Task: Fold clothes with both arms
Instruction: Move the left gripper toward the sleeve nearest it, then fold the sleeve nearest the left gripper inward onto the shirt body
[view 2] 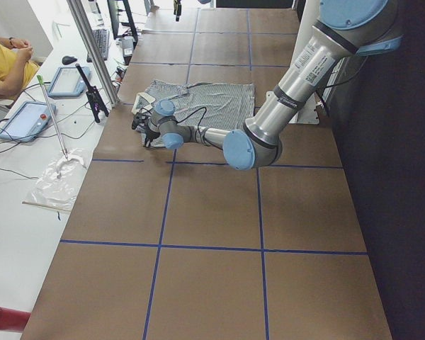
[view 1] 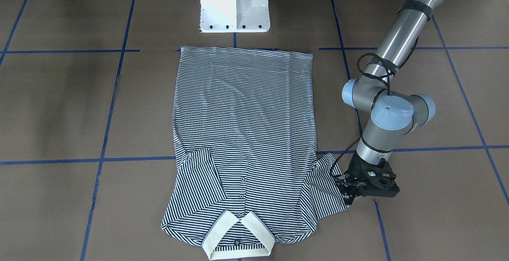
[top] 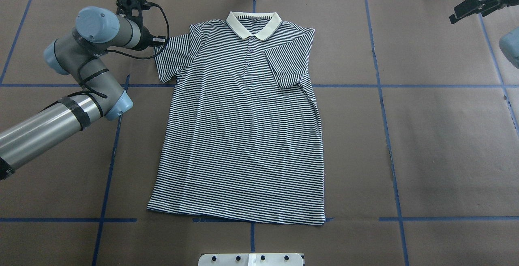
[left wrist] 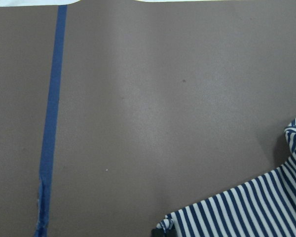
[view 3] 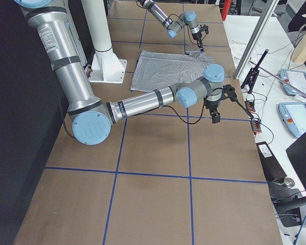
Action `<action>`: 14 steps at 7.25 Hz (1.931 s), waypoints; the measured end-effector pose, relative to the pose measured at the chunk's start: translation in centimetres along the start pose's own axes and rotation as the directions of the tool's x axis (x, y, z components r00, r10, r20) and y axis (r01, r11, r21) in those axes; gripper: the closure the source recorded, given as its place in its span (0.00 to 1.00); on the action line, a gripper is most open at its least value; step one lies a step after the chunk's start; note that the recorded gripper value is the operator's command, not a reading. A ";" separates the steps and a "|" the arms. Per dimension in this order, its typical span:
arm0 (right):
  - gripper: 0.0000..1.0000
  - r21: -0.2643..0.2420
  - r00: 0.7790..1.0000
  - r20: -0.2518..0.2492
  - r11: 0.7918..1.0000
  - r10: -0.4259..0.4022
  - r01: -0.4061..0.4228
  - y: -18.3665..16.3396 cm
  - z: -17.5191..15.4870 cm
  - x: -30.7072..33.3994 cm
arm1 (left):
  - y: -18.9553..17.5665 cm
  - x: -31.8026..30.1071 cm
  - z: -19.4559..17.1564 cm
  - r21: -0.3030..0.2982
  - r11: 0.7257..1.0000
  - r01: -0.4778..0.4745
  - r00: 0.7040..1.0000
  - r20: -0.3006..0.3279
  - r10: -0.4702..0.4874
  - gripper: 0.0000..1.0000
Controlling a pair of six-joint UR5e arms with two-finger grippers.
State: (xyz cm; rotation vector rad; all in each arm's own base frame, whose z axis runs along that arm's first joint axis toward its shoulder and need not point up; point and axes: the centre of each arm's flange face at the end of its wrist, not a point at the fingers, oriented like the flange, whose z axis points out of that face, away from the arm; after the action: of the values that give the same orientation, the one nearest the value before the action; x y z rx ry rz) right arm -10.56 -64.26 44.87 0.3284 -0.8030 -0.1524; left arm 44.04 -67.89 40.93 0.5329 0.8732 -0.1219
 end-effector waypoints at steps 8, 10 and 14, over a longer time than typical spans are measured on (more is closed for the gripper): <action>0.00 0.003 1.000 0.002 1.000 0.001 -0.001 -0.1 -0.2 -0.2 | 0.0 21.9 -3.1 -0.111 0.962 0.249 0.961 0.149 -0.232 0.01; 0.00 0.008 1.000 0.003 1.000 0.004 -0.004 -0.2 -0.4 -0.4 | 0.2 22.6 -3.4 -0.123 0.979 0.162 0.982 0.122 -0.147 0.00; 0.00 0.043 0.992 0.044 0.992 0.120 -0.122 -0.1 -1.4 -7.7 | 1.3 23.0 -9.1 -0.145 0.989 0.027 0.999 -0.019 -0.030 0.00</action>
State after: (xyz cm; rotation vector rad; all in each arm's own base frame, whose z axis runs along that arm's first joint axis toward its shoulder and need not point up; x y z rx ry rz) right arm -14.87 -62.07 38.69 0.3193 -0.8661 -0.0277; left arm 52.88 -59.76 19.30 0.3869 0.9027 -0.0788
